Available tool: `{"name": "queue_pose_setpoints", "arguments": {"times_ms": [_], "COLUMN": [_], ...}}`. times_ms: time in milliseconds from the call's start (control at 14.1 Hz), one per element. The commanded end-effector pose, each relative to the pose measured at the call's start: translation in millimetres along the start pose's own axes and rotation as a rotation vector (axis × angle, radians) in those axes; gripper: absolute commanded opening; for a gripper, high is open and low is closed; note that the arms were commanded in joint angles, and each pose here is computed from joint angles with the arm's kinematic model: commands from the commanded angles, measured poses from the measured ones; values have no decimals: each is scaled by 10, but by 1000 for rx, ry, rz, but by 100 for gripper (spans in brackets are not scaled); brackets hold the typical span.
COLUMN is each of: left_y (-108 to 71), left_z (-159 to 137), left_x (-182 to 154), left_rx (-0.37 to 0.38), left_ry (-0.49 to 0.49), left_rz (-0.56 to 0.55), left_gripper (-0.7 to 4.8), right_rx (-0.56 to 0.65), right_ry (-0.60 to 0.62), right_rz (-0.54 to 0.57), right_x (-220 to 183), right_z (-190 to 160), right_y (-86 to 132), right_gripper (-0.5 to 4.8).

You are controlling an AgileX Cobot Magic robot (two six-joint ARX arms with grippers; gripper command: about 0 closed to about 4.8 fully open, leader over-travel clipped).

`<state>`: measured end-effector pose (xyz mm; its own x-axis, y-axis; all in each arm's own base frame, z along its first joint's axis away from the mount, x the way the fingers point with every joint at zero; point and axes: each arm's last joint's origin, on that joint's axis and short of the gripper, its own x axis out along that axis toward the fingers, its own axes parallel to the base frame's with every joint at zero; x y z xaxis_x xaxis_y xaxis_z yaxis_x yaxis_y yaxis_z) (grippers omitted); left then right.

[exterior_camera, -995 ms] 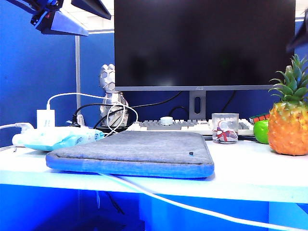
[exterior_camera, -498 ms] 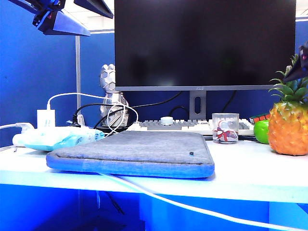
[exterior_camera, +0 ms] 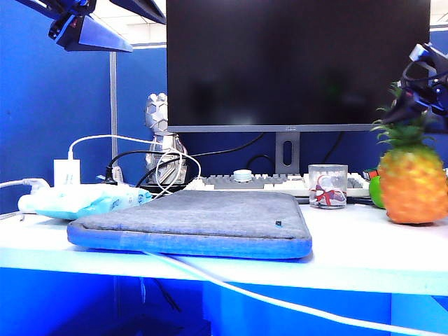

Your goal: Pick up the pineapple and place it above the gray bag.

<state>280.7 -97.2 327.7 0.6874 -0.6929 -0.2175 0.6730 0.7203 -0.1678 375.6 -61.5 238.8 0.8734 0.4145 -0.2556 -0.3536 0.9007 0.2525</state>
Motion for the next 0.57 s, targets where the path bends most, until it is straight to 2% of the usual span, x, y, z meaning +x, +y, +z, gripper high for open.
{"name": "queue_pose_setpoints", "arguments": {"times_ms": [71, 213, 355, 426, 569], "left_y": [-8, 0, 7, 9, 41], "left_z": [28, 28, 22, 11, -43], "left_x": [-6, -7, -7, -7, -8], "left_rx": [-5, -5, -7, -1, 22], "left_ry": [-17, -18, -13, -4, 38], "left_rz": [-3, 24, 43, 48, 148], "left_gripper": [479, 479, 479, 479, 479], "right_rx": [5, 18, -3, -22, -54], "right_ry": [-33, -57, -130, -169, -214], "right_rz": [56, 129, 185, 221, 347], "right_x": [-5, -15, -34, -50, 14], "right_z": [69, 209, 576, 776, 1099], "right_y": [31, 70, 232, 350, 705], "right_gripper": [-1, -1, -1, -1, -1]}}
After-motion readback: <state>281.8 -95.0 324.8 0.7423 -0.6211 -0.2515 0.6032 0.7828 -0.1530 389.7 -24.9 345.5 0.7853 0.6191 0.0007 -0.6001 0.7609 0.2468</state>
